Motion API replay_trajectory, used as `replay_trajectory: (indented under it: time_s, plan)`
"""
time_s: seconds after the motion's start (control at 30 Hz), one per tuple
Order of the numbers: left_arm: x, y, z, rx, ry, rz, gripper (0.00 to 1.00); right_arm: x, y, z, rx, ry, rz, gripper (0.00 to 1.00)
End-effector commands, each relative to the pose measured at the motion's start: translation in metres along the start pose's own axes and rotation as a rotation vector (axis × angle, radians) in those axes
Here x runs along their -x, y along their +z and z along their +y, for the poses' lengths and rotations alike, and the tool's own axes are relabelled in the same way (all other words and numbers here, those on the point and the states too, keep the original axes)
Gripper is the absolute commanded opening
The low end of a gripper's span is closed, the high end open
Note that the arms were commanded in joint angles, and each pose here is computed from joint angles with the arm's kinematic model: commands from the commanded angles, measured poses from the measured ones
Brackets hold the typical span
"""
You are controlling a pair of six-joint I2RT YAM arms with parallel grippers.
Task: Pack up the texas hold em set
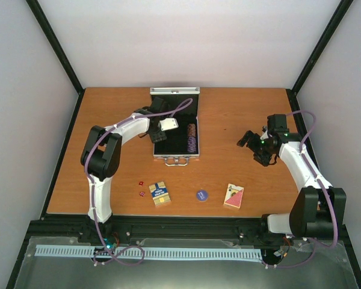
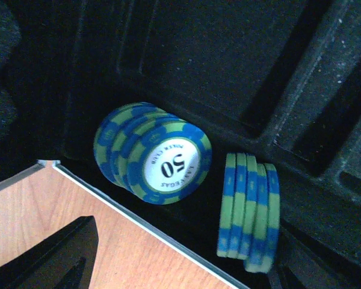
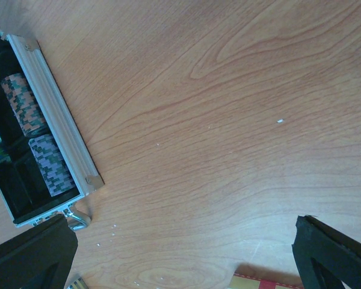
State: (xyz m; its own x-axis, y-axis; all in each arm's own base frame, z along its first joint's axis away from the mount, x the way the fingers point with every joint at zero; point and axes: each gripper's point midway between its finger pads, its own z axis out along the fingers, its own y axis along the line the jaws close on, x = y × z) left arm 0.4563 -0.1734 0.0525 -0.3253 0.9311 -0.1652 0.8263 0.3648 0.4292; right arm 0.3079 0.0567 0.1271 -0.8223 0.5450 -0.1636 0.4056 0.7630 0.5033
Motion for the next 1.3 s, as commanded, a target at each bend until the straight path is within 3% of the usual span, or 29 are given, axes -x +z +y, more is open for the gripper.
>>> replay_trajectory:
  time_s: [0.0,0.5,0.9,0.97,1.27]
  plan:
    - [0.018,-0.018,0.028,0.064,-0.031,-0.055,0.77,-0.001,0.005,-0.004,0.005,0.0,0.012,1.0]
    - [0.019,-0.024,0.035,0.085,-0.041,-0.058,0.78,-0.004,0.007,-0.005,0.011,0.003,0.022,1.0]
    - [0.023,-0.073,0.025,0.034,-0.102,-0.172,0.78,-0.006,0.011,-0.005,0.023,0.005,0.035,1.0]
    - [0.022,-0.077,0.024,0.031,-0.106,-0.179,0.86,-0.007,0.012,-0.005,0.026,0.005,0.037,1.0]
    - [0.014,-0.081,0.013,0.012,-0.16,-0.186,0.92,-0.009,0.009,-0.002,0.044,-0.01,0.035,1.0]
